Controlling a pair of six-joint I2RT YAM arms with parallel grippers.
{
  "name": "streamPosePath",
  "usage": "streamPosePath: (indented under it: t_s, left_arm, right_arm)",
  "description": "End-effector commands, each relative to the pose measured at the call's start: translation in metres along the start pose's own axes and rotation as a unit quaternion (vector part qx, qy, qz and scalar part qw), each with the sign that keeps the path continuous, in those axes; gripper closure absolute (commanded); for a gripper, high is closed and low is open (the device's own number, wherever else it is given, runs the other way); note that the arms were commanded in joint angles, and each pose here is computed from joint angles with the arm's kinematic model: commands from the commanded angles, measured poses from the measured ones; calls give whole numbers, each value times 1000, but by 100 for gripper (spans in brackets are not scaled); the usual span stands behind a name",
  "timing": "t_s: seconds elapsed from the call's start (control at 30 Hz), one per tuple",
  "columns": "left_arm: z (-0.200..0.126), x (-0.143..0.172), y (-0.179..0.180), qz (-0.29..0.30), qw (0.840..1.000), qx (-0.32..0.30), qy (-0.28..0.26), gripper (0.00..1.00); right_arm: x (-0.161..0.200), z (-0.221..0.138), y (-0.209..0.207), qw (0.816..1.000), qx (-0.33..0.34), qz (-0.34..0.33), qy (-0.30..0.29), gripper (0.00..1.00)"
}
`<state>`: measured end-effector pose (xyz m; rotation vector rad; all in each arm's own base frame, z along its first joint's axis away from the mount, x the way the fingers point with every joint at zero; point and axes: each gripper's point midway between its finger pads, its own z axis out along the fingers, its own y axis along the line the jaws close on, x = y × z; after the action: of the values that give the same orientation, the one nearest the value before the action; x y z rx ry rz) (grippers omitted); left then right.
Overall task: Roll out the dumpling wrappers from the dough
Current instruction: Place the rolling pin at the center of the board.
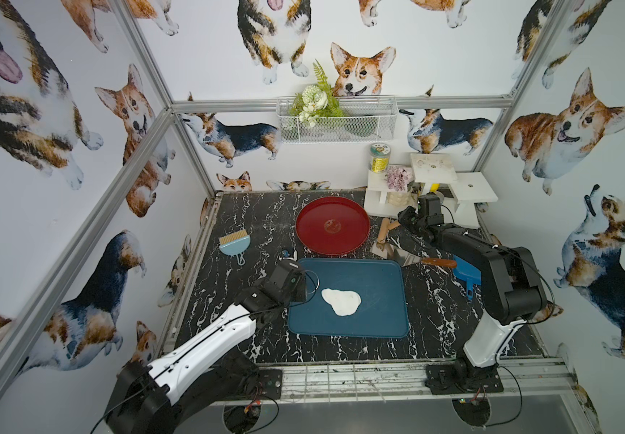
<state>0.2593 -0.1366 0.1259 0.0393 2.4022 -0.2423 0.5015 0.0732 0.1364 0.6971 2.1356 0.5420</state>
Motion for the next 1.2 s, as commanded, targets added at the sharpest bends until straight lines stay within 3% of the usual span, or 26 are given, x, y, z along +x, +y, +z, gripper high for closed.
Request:
streamPosePath:
  t_s: [0.0, 0.2, 0.33, 0.57, 0.8, 1.1, 1.17]
  left_arm:
    - [0, -4, -2, -3, 1000, 4, -8, 100]
    - [1, -4, -3, -3, 1000, 6, -7, 100]
    - [1, -5, -4, -4, 1000, 8, -8, 100]
    - [2, -7, -6, -3, 1000, 11, -8, 100]
    - [5, -11, -14, 4, 1000, 20, 0, 100]
    - [9, -8, -26, 10, 999, 41, 19, 100]
    - [4, -20, -37, 9, 999, 53, 11, 100]
  right_arm:
    - [-5, -1, -1, 1000, -5, -1, 2, 60]
    - [-15, -7, -15, 1000, 18, -8, -5, 39]
    - [-18, -11, -22, 999, 33, -13, -5, 31]
    - [-22, -22, -22, 999, 41, -31, -12, 29]
    - [-8, -44, 6, 997, -19, -76, 12, 28]
    - [64, -82, 60, 971, -67, -217, 78, 31]
    - [84, -93, 70, 964, -81, -236, 91, 31]
